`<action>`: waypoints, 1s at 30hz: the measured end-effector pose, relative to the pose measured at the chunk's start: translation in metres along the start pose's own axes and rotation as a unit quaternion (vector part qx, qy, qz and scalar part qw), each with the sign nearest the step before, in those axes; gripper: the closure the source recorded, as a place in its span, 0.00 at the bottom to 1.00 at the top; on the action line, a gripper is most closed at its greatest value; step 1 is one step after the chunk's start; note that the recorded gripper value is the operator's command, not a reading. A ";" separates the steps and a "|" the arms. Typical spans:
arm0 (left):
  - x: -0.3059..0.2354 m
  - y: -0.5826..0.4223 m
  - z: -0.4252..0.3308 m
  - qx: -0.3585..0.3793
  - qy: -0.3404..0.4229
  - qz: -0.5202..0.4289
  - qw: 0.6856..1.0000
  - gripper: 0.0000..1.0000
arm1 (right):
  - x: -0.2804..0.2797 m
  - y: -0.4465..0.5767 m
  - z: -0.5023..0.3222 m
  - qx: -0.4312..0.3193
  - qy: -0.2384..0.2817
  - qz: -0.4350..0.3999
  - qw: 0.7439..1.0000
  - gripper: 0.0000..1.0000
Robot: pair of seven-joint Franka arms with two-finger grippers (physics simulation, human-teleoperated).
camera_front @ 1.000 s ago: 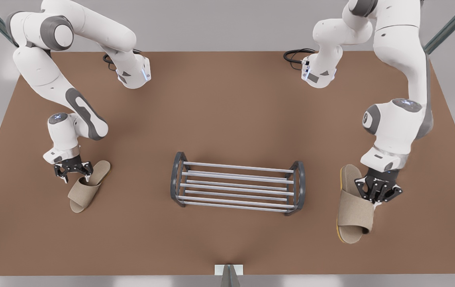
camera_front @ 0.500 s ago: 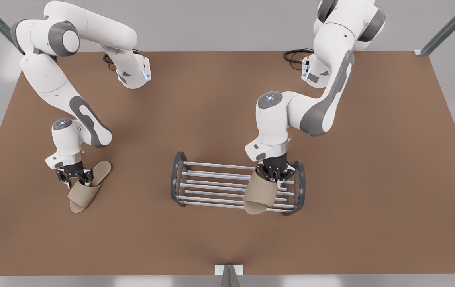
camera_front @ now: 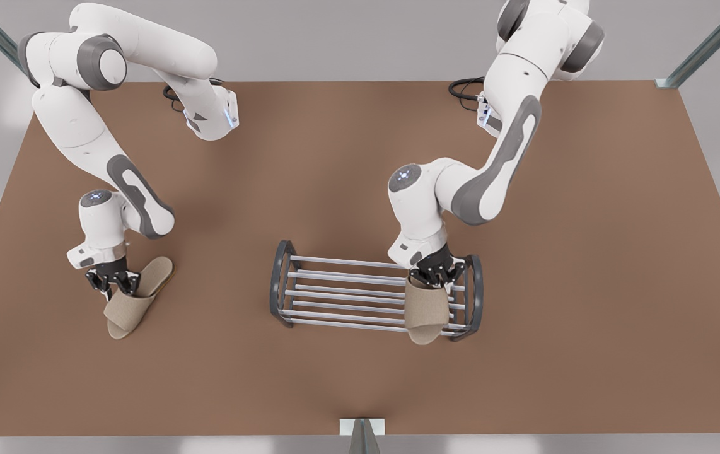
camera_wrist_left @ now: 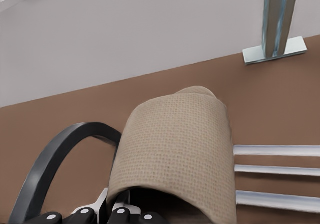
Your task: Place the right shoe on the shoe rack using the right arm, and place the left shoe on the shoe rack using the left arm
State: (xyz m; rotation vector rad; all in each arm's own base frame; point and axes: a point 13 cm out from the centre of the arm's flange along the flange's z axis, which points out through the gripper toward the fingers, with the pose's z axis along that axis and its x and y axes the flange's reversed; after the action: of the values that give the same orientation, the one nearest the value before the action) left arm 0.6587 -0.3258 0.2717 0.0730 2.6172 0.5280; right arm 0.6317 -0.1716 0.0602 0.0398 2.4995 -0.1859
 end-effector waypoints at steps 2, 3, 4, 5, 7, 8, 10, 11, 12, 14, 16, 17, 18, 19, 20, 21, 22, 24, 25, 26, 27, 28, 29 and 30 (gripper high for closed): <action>0.005 -0.002 0.002 0.000 0.001 -0.015 1.000 0.79 | -0.001 0.000 0.001 0.000 0.000 0.000 1.000 0.49; 0.006 -0.004 0.003 0.001 0.001 -0.022 1.000 0.79 | -0.001 0.000 0.001 0.000 -0.001 0.000 1.000 0.53; 0.007 -0.006 0.003 0.002 0.001 -0.029 1.000 0.79 | -0.001 -0.001 0.001 0.000 -0.001 0.001 1.000 0.55; 0.009 -0.008 0.002 0.003 0.001 -0.035 0.999 0.79 | -0.001 -0.001 0.001 0.001 -0.001 0.001 1.000 0.57; 0.011 -0.010 0.002 0.004 0.001 -0.048 0.999 0.79 | -0.002 -0.003 0.001 0.002 -0.002 0.003 1.000 0.59; 0.011 -0.011 0.002 0.004 0.001 -0.054 0.999 0.37 | -0.003 -0.004 0.000 0.002 -0.003 0.005 1.000 0.59; 0.011 -0.012 0.001 0.005 -0.002 -0.063 0.998 0.00 | -0.006 -0.006 -0.001 0.004 -0.005 0.008 1.000 0.59; 0.010 -0.012 -0.001 0.006 -0.004 -0.068 0.998 0.00 | -0.007 -0.007 -0.002 0.005 -0.006 0.009 1.000 0.59; 0.009 -0.013 -0.003 0.006 -0.006 -0.072 0.997 0.00 | -0.009 -0.008 -0.003 0.005 -0.007 0.010 1.000 0.59; 0.010 -0.014 -0.006 0.007 -0.008 -0.079 0.997 0.00 | -0.008 -0.007 -0.002 0.005 -0.006 0.011 1.000 0.59; 0.015 -0.015 -0.015 0.009 -0.009 -0.082 0.997 0.00 | -0.009 -0.006 -0.003 0.005 -0.007 0.014 1.000 0.66; 0.019 -0.018 -0.027 0.014 -0.011 -0.082 0.996 0.00 | -0.010 -0.006 -0.003 0.004 -0.008 0.016 1.000 0.75; 0.021 -0.025 -0.054 0.027 -0.014 -0.084 0.996 0.00 | -0.010 -0.005 -0.004 0.004 -0.008 0.018 1.000 0.79; 0.021 -0.033 -0.092 0.046 -0.016 -0.092 0.995 0.00 | -0.011 -0.005 -0.004 0.004 -0.009 0.020 1.000 0.79; 0.014 -0.036 -0.135 0.067 -0.014 -0.111 0.991 0.00 | -0.011 -0.005 -0.004 0.004 -0.009 0.023 1.000 0.79; 0.003 -0.030 -0.175 0.086 -0.006 -0.136 0.987 0.00 | -0.013 -0.006 -0.005 0.004 -0.010 0.027 1.000 0.79; -0.007 -0.014 -0.201 0.096 0.008 -0.161 0.982 0.00 | -0.016 -0.007 -0.008 0.005 -0.013 0.030 0.999 0.79; -0.029 0.070 -0.190 0.087 0.071 -0.229 0.967 0.00 | -0.023 -0.009 -0.013 0.007 -0.019 0.037 0.999 0.79; -0.037 0.125 -0.163 0.072 0.107 -0.262 0.956 0.00 | -0.029 -0.011 -0.018 0.008 -0.024 0.040 0.999 0.79; -0.038 0.173 -0.138 0.058 0.140 -0.283 0.947 0.00 | -0.036 -0.013 -0.024 0.010 -0.029 0.043 0.999 0.79; -0.032 0.208 -0.118 0.050 0.172 -0.292 0.939 0.00 | -0.049 -0.016 -0.034 0.011 -0.037 0.045 0.998 0.79; -0.024 0.228 -0.106 0.049 0.199 -0.292 0.934 0.00 | -0.065 -0.023 -0.047 0.013 -0.044 0.048 0.998 0.79; -0.015 0.246 -0.096 0.050 0.226 -0.290 0.928 0.00 | -0.078 -0.029 -0.060 0.014 -0.049 0.052 0.997 0.79; -0.007 0.280 -0.090 0.059 0.253 -0.308 0.915 0.00 | -0.088 -0.032 -0.069 0.013 -0.050 0.054 0.997 0.79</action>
State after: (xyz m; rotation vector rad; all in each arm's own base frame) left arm 0.6133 -0.0993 0.4546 -0.9369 2.9305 0.1697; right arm 0.6598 -0.1922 0.1715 0.1717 2.3873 -0.1714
